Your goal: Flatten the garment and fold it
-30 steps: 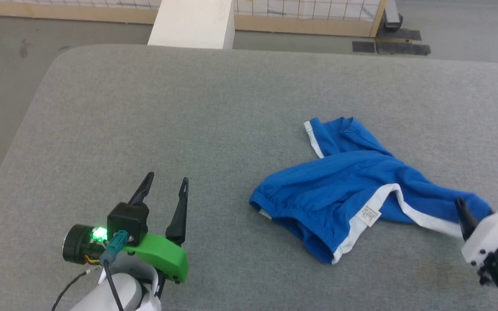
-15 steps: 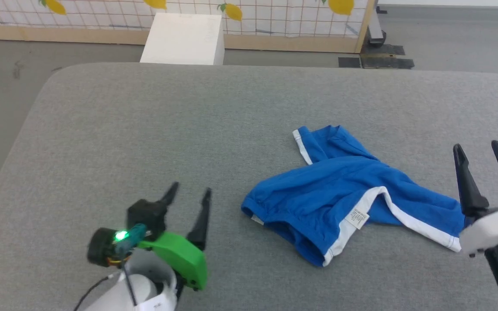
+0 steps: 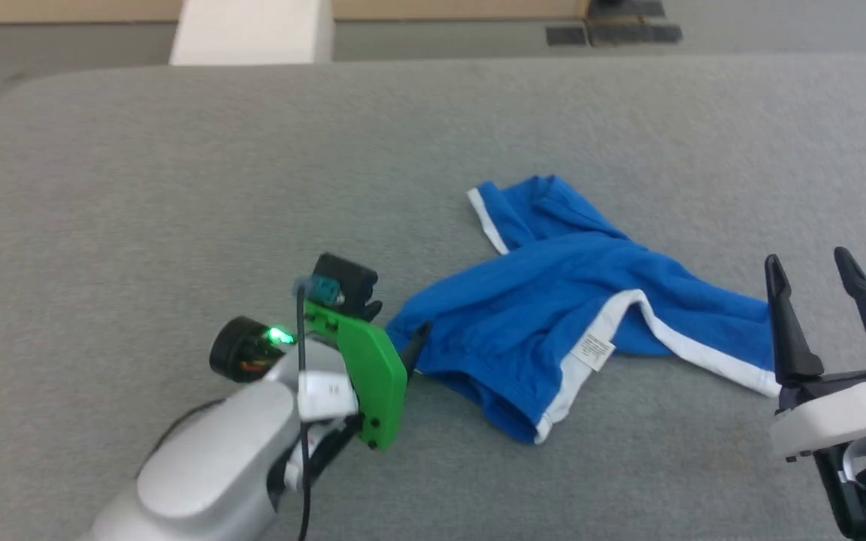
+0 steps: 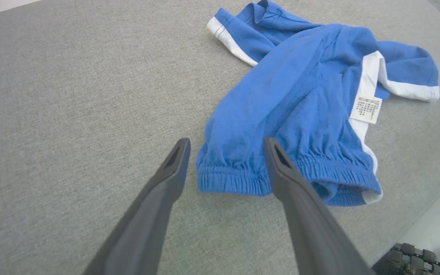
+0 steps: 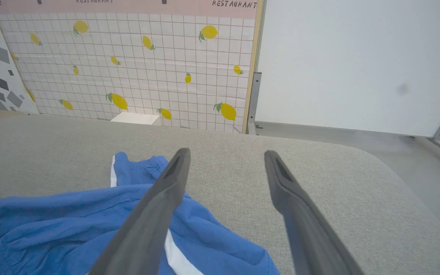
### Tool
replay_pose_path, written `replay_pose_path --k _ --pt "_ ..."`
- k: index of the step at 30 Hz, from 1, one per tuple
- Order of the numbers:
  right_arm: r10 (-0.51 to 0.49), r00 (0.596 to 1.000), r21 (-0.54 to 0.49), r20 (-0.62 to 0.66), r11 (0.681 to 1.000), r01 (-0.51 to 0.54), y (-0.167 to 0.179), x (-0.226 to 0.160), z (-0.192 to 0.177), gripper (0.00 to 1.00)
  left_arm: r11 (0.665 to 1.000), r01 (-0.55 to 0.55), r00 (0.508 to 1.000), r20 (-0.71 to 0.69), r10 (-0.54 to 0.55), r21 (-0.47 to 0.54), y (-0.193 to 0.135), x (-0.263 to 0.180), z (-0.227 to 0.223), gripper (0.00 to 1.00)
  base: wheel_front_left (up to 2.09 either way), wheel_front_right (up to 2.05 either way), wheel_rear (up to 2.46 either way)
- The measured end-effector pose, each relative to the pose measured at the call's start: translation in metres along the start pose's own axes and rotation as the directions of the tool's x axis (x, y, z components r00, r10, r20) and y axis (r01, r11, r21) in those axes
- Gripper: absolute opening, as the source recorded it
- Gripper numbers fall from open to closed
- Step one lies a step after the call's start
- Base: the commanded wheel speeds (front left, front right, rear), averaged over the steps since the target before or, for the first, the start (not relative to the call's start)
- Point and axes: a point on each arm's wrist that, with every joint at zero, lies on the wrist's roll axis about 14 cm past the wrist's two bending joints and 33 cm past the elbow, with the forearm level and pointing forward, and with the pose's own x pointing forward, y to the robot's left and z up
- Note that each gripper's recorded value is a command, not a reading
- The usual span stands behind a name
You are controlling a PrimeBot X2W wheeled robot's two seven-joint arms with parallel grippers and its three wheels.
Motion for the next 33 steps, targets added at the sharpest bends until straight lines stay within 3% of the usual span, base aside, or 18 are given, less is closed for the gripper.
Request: replay_pose_path --k 11,12,13,19,26,28,29,33 --pt "-0.090 0.993 0.068 -0.073 0.993 0.095 -0.015 -0.003 -0.027 1.00 0.995 0.097 0.949 -0.301 -0.094 -0.004 -0.001 0.040 -0.062 1.00 0.00 0.00 0.00" --pt "-0.092 0.993 0.067 -0.077 0.993 0.097 -0.015 -0.003 -0.028 1.00 0.994 0.108 0.943 -0.315 -0.106 -0.013 -0.003 0.041 -0.066 0.58 0.00 0.00 0.00" --pt "-0.093 0.992 0.066 -0.082 0.993 0.099 -0.015 -0.004 -0.030 1.00 0.992 0.121 0.938 -0.326 -0.121 -0.019 -0.004 0.043 -0.068 0.00 0.00 0.00 0.00" --pt "-0.098 0.991 0.064 -0.092 0.993 0.104 -0.015 -0.006 -0.033 1.00 0.992 0.125 0.953 -0.277 -0.126 -0.021 -0.004 0.046 -0.060 0.00 0.00 0.00 0.00" --pt "-0.080 0.995 0.079 -0.059 0.993 0.085 -0.009 -0.007 -0.021 1.00 0.998 -0.042 0.999 0.019 0.042 0.040 0.031 0.033 0.009 0.00 0.00 0.00 0.00" --pt "-0.070 0.997 0.084 -0.044 0.994 0.074 -0.006 -0.007 -0.016 1.00 0.992 -0.110 0.988 0.116 0.103 0.053 0.047 0.023 0.036 0.00 0.00 0.00 0.00" --pt "-0.053 0.998 0.089 -0.030 0.995 0.055 0.000 -0.006 -0.011 1.00 0.974 -0.211 0.952 0.243 0.186 0.084 0.072 0.004 0.070 0.00 0.00 0.00 0.00" --pt "-0.034 0.999 0.092 -0.029 0.995 0.037 0.006 -0.003 -0.011 1.00 0.947 -0.310 0.907 0.322 0.269 0.082 0.102 -0.012 0.092 0.00 0.00 0.00 0.00"
